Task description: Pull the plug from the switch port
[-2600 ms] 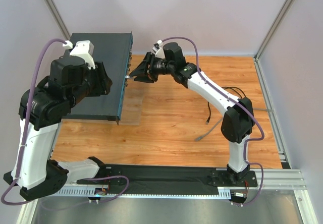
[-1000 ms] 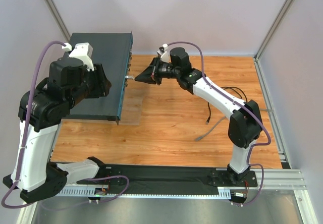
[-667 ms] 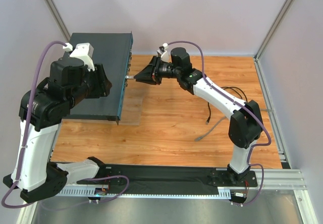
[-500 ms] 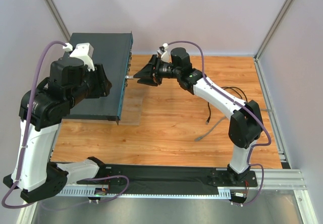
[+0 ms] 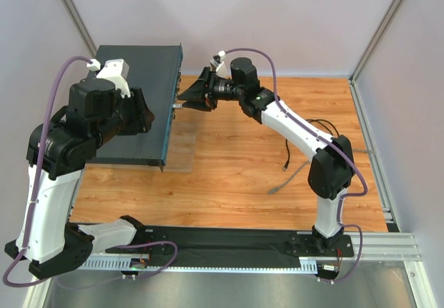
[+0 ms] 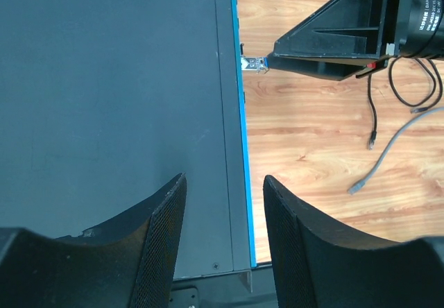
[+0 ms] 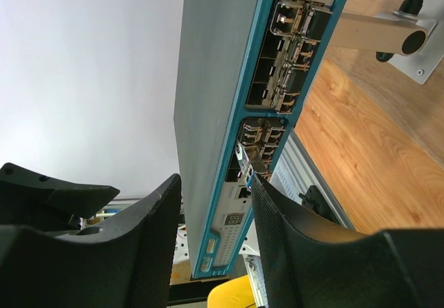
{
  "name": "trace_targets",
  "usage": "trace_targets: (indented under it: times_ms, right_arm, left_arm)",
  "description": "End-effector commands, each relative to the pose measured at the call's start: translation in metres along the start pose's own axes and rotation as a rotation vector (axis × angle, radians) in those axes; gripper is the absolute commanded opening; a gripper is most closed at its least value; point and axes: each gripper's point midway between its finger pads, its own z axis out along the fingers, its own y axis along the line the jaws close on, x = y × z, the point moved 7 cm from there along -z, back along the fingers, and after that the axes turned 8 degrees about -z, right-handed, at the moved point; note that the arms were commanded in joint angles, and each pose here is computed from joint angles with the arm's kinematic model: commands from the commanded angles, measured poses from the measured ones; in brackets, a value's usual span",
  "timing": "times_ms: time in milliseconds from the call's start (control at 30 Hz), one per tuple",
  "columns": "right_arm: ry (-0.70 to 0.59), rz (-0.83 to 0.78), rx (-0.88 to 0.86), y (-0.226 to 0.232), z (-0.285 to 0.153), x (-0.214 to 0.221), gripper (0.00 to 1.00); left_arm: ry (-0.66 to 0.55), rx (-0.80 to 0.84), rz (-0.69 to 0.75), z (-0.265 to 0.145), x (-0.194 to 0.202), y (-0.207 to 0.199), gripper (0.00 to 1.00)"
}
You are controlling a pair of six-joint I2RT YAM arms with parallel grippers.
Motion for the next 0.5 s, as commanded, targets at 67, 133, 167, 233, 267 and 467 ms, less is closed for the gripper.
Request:
trace_targets:
  times_ms: [67,133,167,233,267,467]
  right_arm:
    - [0.018,-0.012,0.002,0.004,0.003,0.003,0.47]
    - [0.014,-0.021,0.010,0.005,0.002,0.003,0.47]
    - [0.009,-0.039,0.023,0.005,0.000,0.004,0.47]
    - [-0.002,-0.052,0.047,0.003,-0.004,0.003,0.47]
    - [-0.014,-0.061,0.048,0.007,-0.007,0.004,0.47]
    - [-0.013,-0.068,0.078,0.003,-0.014,0.007,0.47]
  left_arm:
    - [-0.040,0.021,-0.001,-0.003,-0.008,-0.002,0.57]
    - [-0.038,0.025,-0.001,-0.002,-0.008,-0.002,0.57]
    - [-0.035,0.027,-0.001,-0.002,-0.007,-0.002,0.57]
    - [-0.034,0.029,-0.002,-0.002,-0.007,-0.003,0.57]
    - [-0.034,0.029,-0.002,-0.002,-0.007,-0.003,0.57]
    - [-0.033,0.034,-0.002,0.000,-0.008,-0.004,0.57]
